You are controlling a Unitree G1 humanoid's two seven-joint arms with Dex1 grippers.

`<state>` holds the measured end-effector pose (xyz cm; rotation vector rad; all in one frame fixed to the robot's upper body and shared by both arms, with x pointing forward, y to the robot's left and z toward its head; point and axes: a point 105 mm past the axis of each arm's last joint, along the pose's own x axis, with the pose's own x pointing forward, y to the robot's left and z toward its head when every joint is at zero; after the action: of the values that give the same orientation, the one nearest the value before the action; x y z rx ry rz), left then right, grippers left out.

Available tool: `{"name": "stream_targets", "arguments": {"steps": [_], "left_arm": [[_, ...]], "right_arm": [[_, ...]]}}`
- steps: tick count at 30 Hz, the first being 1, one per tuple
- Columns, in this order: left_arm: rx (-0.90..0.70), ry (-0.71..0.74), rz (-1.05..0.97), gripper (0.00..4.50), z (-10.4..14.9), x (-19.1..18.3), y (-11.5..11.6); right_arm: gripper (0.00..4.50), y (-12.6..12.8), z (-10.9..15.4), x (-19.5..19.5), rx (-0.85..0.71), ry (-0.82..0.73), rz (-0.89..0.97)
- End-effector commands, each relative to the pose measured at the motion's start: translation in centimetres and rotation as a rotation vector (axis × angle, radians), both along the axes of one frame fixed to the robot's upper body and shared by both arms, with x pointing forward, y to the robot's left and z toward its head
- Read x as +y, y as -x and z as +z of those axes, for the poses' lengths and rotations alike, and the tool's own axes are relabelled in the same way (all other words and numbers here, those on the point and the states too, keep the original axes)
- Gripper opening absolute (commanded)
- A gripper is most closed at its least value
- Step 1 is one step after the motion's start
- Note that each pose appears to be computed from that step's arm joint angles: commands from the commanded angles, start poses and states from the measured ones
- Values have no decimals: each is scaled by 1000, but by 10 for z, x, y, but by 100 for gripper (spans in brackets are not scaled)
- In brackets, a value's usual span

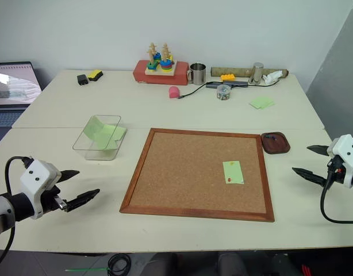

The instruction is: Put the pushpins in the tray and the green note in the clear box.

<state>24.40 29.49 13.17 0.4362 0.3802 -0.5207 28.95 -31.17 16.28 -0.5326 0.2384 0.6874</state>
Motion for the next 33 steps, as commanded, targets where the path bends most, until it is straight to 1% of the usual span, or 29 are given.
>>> {"name": "stream_targets", "arguments": {"steps": [1,16,33], "left_arm": [[-37,-4,-17,449,12,-1,0],[-31,-12,0,449,8,0,-4],[-70,85,-118,449,20,-31,-17]], "right_arm": [[440,-3,12,2,-55,14,12],[440,-3,12,3,-55,21,15],[440,2,12,4,-59,17,13]]}}
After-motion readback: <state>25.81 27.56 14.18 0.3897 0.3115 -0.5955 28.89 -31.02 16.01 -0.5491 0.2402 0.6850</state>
